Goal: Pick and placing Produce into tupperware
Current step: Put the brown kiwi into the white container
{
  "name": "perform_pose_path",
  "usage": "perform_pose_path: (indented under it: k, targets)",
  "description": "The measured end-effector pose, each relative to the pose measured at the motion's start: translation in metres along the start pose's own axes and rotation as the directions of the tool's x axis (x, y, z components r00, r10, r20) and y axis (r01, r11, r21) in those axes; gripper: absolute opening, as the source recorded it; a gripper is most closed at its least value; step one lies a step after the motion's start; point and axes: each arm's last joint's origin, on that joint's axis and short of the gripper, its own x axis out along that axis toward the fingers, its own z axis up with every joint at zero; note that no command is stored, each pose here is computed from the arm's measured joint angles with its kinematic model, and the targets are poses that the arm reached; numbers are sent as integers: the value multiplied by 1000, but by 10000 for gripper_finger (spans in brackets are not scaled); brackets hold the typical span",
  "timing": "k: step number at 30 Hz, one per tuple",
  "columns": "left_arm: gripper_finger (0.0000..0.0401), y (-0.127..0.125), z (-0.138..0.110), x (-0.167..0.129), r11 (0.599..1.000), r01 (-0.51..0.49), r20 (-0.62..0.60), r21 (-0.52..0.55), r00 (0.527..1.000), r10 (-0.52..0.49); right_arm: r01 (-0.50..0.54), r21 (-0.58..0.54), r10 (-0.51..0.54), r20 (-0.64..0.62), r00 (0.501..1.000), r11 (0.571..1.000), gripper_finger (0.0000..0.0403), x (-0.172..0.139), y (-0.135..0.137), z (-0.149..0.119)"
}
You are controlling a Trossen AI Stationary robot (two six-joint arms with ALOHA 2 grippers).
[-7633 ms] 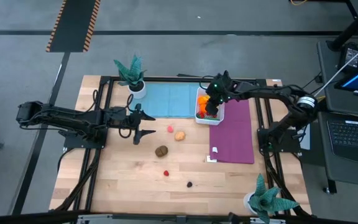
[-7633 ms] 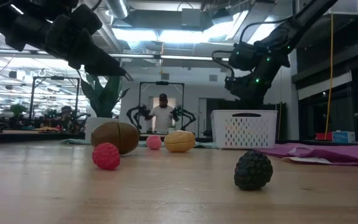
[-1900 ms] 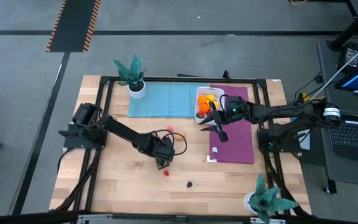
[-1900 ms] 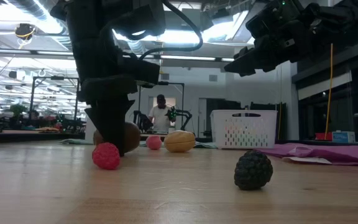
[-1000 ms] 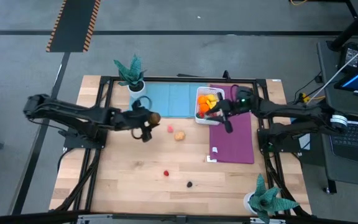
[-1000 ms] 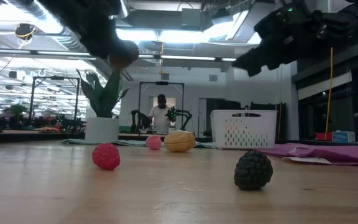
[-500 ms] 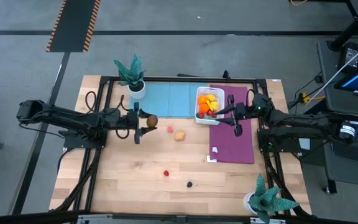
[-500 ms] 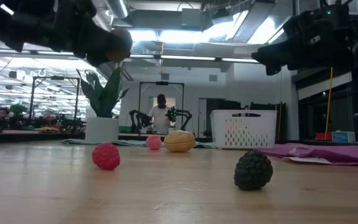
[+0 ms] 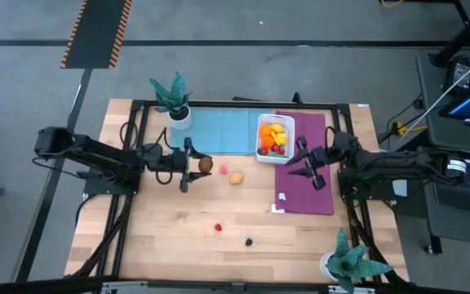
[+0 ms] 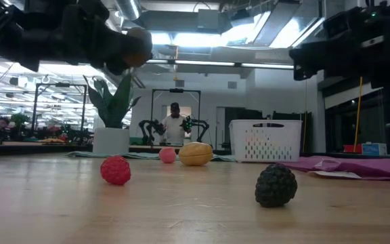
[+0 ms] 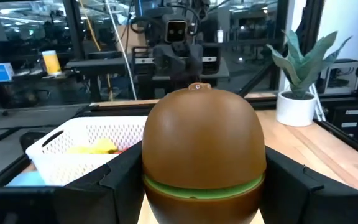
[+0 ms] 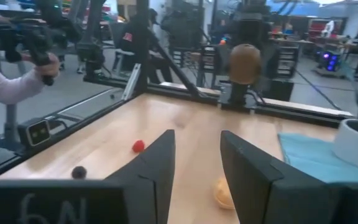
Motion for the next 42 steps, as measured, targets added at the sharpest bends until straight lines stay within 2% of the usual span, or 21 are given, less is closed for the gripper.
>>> perform_pose_path:
  k: [5,11,14,19,25,32,35,39,42]
  targets:
    - [234,5,-6,6,1000,-4,11,-10,1000,5,1,25,0,-28,1000,1000,130,2,3,-3]
    - [234,7,-4,23,1000,-12,6,-18,1000,12,229,51,-225,-73,972,972,130,3,-2,-6]
    - [234,10,-2,35,997,-82,-3,-3,997,82,305,44,-301,-77,951,951,130,2,-4,-6]
    - [234,16,-4,58,967,-254,-37,14,966,255,477,60,-470,-95,877,877,130,0,-10,-5]
    - [236,22,-5,85,942,-334,-62,40,940,336,608,86,-599,-114,793,789,130,-2,-13,-6]
    - [234,28,-3,105,941,-335,-87,53,937,338,621,86,-608,-142,781,779,130,-2,-13,-9]
    - [234,33,-2,112,952,-302,-152,53,940,306,621,84,-608,-141,782,779,130,-2,-13,-9]
    - [234,41,9,125,957,-287,-219,43,932,290,621,86,-608,-141,782,779,130,-2,-13,-9]
    - [234,46,19,132,954,-296,-225,48,927,299,621,86,-608,-141,781,779,130,-2,-13,-9]
